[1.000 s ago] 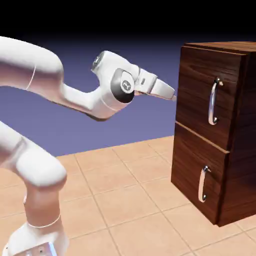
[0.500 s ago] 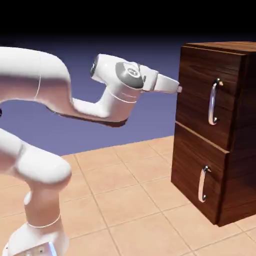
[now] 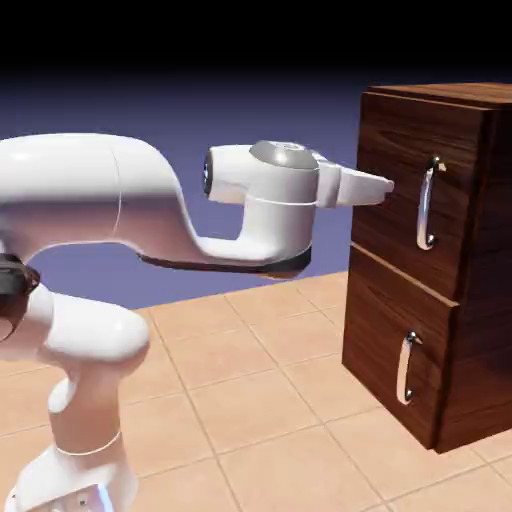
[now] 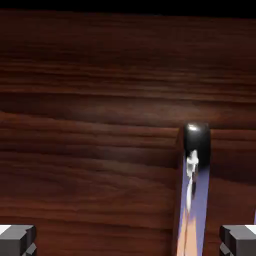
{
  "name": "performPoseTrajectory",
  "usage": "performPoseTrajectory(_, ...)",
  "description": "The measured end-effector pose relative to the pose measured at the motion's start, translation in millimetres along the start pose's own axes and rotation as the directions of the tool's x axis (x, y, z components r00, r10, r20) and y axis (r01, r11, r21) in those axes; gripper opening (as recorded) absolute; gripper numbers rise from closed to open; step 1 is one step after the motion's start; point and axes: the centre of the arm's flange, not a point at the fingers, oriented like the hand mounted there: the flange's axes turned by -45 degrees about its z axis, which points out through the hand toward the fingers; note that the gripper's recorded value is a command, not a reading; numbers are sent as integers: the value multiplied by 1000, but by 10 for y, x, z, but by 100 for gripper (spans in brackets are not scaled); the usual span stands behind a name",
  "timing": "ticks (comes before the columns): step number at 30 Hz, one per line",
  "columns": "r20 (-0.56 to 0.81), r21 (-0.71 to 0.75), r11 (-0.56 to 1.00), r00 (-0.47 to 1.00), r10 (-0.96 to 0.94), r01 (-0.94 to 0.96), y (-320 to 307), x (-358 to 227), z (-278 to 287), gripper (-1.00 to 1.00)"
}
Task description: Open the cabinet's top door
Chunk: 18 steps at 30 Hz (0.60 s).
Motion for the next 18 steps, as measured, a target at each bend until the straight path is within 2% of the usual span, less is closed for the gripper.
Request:
performPoseTrajectory(13, -108, 24, 999, 993, 40, -38, 390, -430, 373, 100)
performPoseTrajectory(17, -107, 24, 999, 993, 42, -39, 387, -386, 772, 100)
performPoseTrajectory(18, -108, 24, 999, 993, 40, -38, 380, -376, 870, -100)
